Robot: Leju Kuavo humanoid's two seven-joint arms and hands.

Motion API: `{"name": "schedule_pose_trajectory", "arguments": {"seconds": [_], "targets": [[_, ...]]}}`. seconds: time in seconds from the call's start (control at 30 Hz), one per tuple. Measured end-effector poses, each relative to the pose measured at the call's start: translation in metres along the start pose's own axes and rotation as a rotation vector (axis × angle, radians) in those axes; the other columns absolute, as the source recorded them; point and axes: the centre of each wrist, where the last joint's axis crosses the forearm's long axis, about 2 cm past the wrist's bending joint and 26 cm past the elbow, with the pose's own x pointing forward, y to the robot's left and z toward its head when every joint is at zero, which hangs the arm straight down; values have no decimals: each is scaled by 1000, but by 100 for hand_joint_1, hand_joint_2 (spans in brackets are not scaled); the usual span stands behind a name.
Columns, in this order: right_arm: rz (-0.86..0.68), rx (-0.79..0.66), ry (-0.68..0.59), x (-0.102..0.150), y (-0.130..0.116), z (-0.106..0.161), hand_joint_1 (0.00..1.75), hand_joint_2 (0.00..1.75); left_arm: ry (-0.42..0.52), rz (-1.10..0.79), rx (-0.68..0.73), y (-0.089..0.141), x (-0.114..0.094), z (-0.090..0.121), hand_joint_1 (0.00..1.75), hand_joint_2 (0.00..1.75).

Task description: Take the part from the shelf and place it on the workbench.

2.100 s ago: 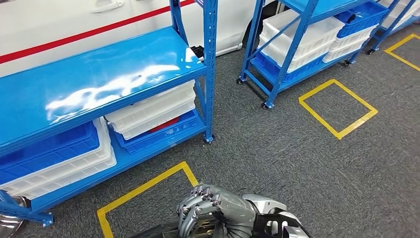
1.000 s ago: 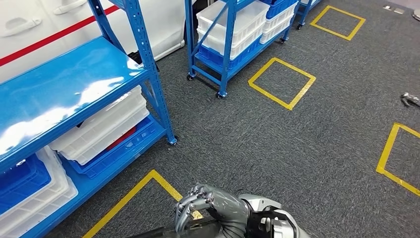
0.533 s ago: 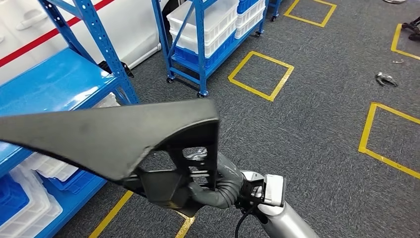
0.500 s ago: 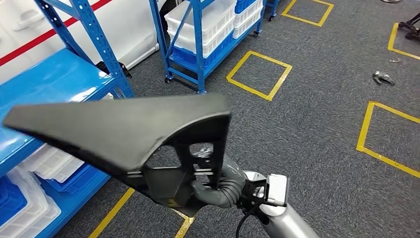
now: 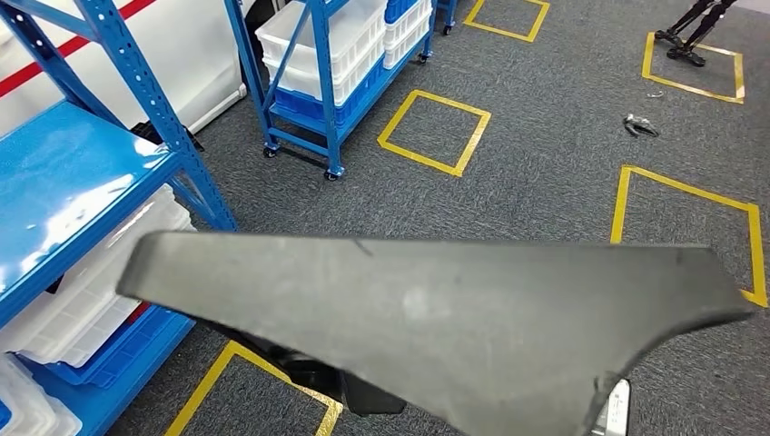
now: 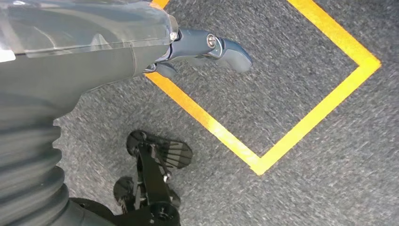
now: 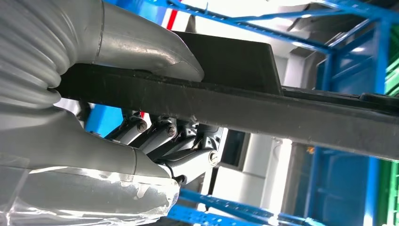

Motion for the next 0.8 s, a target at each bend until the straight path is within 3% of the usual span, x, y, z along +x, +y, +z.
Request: {"name": "schedule_pose_trajectory", "arguments": {"seconds": [0.3,0.53,0.8], "targets": [[13,19,47,7,10,19,157,175,31,12,38,5,1,-1,0,175],[-4,26,61,8,16,35,157,175,2,-5,91,19,0,-1,0,175],[-15,107,42,6,9,20,157,175,-36,30,105,28,10,-7,0,175]]}}
